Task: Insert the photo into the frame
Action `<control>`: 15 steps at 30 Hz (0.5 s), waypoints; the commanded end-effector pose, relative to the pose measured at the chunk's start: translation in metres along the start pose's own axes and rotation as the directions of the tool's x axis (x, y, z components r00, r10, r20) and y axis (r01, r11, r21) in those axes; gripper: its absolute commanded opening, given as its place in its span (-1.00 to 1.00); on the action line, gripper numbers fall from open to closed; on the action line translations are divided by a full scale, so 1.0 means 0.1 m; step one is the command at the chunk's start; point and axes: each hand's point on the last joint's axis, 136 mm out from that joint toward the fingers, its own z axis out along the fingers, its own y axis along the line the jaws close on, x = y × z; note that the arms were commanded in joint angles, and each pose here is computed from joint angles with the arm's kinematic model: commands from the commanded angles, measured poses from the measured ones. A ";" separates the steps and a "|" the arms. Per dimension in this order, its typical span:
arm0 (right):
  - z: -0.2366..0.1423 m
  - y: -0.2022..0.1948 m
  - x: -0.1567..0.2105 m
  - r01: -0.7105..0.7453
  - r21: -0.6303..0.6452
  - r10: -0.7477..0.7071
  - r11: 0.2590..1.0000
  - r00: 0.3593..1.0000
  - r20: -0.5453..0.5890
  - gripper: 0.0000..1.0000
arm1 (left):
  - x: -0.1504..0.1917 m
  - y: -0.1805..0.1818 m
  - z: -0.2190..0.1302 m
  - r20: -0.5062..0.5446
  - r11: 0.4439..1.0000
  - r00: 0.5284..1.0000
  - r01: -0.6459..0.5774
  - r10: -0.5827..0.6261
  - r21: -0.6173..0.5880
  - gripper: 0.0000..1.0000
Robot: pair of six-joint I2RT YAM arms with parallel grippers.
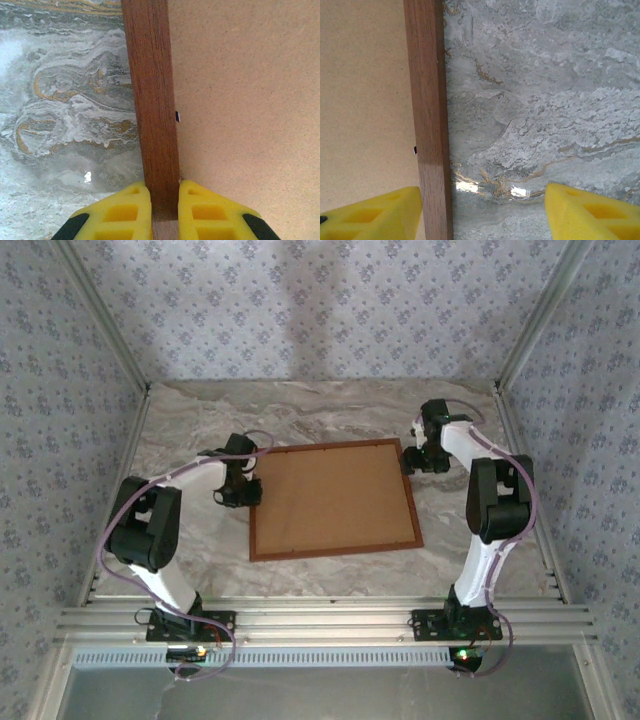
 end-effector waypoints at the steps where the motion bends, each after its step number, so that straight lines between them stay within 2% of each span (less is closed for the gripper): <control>1: 0.00 -0.02 -0.04 0.024 0.008 -0.024 1.000 1.000 -0.018 0.34 | 0.22 0.07 0.14 -0.093 0.997 0.994 -0.054 0.049 -0.046 -0.71; 15: 0.16 -0.01 -0.13 0.055 0.024 -0.053 0.998 0.997 -0.047 0.35 | 0.22 0.07 0.15 -0.097 0.997 0.994 -0.052 0.047 -0.049 -0.70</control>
